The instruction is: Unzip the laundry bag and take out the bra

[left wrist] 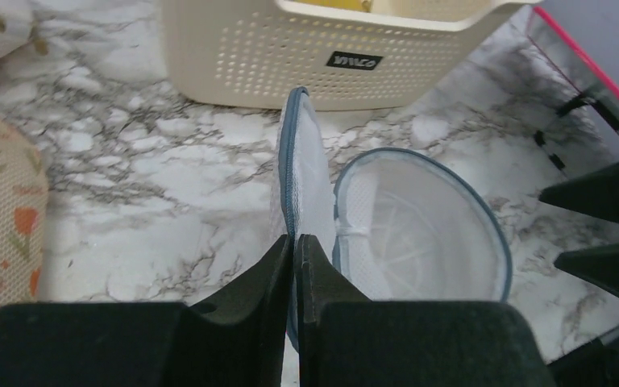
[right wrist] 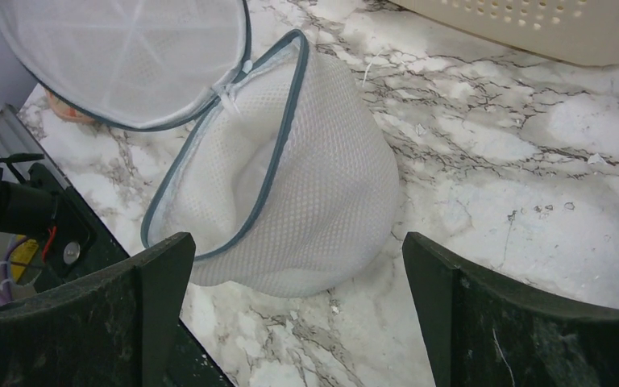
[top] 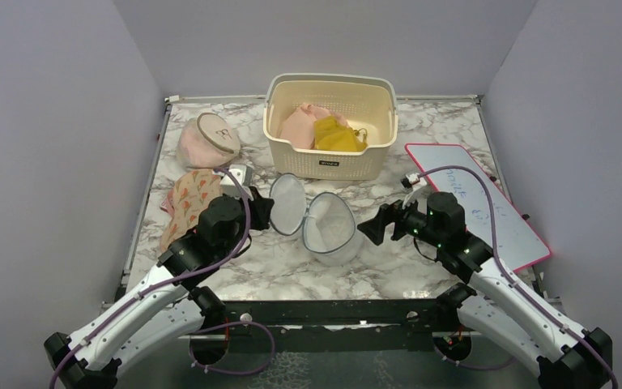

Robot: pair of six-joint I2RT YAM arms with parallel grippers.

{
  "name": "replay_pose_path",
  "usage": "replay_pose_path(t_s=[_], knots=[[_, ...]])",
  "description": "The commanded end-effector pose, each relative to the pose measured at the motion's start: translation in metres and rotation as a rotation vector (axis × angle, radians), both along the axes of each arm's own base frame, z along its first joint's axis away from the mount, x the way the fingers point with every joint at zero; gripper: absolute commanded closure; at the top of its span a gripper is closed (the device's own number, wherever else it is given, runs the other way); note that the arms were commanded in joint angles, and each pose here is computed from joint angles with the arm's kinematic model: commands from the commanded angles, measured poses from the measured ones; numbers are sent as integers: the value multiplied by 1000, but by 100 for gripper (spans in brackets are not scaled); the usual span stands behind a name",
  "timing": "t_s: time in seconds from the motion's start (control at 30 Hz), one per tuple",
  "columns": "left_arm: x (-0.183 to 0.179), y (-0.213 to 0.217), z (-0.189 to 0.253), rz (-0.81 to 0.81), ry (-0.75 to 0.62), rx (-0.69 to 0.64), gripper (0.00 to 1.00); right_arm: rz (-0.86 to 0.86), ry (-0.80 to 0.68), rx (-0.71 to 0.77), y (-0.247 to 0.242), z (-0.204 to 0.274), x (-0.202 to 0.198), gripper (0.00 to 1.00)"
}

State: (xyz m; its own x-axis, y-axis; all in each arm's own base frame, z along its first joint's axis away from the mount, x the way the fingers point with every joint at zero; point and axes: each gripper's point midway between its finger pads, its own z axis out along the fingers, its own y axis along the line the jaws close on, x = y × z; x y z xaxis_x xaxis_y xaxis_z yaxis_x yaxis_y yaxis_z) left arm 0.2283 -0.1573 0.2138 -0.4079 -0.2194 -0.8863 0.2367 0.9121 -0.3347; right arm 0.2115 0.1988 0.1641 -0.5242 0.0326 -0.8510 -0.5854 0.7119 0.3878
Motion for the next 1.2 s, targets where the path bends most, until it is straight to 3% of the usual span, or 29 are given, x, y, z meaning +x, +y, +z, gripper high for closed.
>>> replay_pose_path(t_s=[0.0, 0.27, 0.6, 1.03, 1.17], knots=[[-10, -35, 46, -235, -114, -31, 100, -47, -18, -3, -7, 1, 2, 0], [-14, -62, 52, -365, -126, 10, 100, -94, -67, 19, -15, 12, 2, 0], [-28, -130, 31, -567, -94, 72, 100, -147, -106, 44, -25, 24, 1, 0], [-42, -179, -31, -644, 66, 83, 100, -363, -226, 113, -64, 51, 2, 3], [-50, -187, -53, -661, 89, 158, 100, -363, -208, 97, -63, 48, 4, 3]])
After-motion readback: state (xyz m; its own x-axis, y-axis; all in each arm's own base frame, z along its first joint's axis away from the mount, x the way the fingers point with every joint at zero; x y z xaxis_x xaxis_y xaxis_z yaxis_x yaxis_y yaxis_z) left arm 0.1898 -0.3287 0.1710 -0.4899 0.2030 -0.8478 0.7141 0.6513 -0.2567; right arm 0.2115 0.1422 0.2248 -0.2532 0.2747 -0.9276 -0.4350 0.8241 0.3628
